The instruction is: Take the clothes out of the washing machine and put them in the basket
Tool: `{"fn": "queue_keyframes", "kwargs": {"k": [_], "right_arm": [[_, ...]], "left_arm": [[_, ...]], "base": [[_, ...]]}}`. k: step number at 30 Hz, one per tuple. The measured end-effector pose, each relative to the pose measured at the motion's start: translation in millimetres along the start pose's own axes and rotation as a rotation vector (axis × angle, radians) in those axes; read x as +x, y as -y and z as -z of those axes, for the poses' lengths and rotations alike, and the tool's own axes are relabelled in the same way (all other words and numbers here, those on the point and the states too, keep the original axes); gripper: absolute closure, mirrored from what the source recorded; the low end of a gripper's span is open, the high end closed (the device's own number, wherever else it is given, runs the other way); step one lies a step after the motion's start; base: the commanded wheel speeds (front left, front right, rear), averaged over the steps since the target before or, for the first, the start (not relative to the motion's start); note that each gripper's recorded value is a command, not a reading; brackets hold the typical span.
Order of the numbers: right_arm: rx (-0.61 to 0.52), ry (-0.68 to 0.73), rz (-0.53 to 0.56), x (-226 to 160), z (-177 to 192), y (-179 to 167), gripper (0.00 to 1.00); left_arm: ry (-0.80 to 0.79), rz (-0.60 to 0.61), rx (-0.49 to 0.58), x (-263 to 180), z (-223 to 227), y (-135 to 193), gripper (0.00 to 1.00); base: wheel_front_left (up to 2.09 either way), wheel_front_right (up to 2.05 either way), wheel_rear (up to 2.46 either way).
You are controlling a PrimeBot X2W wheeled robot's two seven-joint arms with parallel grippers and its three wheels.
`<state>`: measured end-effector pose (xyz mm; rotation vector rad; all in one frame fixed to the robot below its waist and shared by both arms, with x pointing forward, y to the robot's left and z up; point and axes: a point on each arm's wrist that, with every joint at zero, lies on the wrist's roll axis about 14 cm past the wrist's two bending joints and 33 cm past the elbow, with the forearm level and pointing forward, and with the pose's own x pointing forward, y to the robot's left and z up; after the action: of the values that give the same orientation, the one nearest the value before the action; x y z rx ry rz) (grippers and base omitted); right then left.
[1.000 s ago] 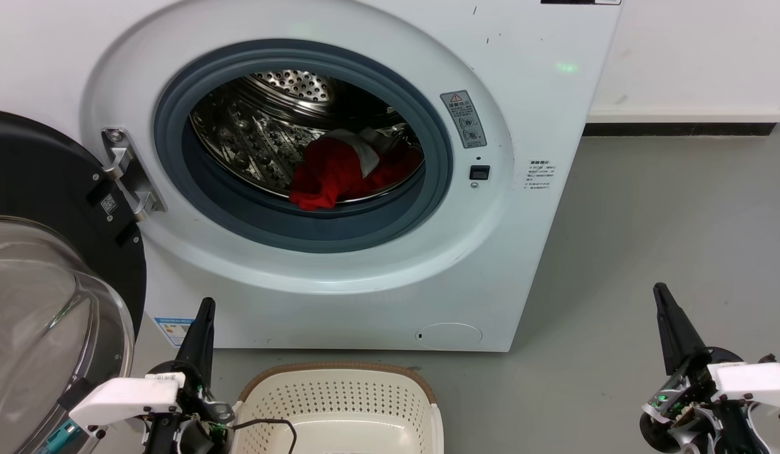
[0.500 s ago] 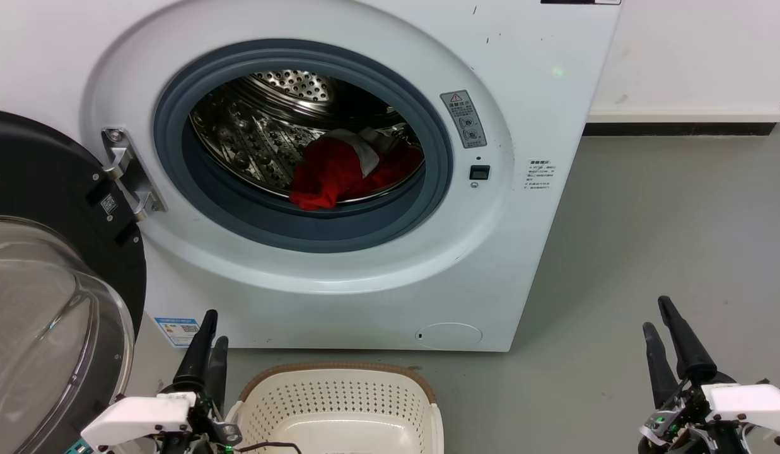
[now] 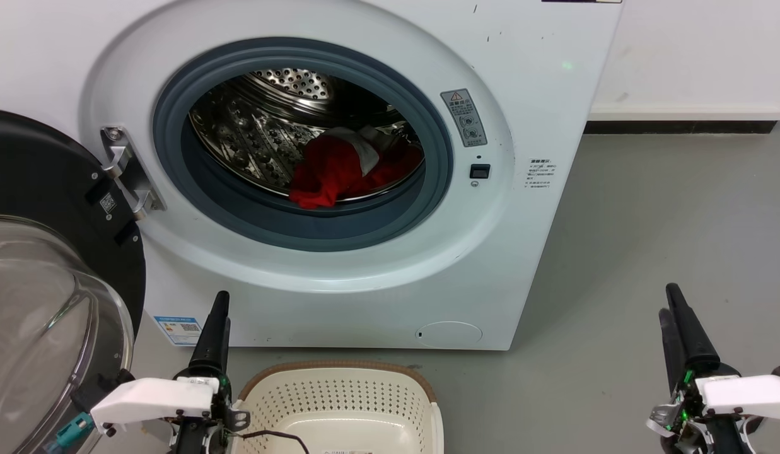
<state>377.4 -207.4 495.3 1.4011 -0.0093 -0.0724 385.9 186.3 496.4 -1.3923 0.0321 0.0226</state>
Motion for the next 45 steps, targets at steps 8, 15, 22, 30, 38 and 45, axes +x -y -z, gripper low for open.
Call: {"fn": "queue_keyframes", "kwargs": {"k": [8,15,22,30,38,45], "right_arm": [[-0.206,0.002,-0.044,0.2,2.3,-14.2,0.0],[-0.364,0.007,-0.07,-1.3,4.3,-21.6,0.0],[-0.517,0.013,-0.101,-1.8,7.5,-29.9,0.0],[-0.689,0.009,-0.107,-4.8,11.5,-27.9,0.0],[-0.807,0.017,-0.119,-5.1,12.4,-28.7,0.0],[-0.899,0.019,-0.122,-6.6,13.0,-26.6,0.0]], "left_arm": [[0.005,0.042,0.172,4.5,1.7,14.4,0.0],[-0.006,0.067,0.331,6.5,9.7,23.0,0.0],[-0.016,0.084,0.47,7.5,17.9,28.3,0.0],[-0.013,0.098,0.605,9.1,22.9,32.7,0.0],[-0.007,0.112,0.729,9.2,26.8,34.9,0.0],[0.001,0.123,0.83,9.2,29.2,36.3,0.0]], "base": [[0.0,0.0,0.0],[0.0,0.0,0.0],[0.0,0.0,0.0],[0.0,0.0,0.0],[0.0,0.0,0.0],[0.0,0.0,0.0]]}}
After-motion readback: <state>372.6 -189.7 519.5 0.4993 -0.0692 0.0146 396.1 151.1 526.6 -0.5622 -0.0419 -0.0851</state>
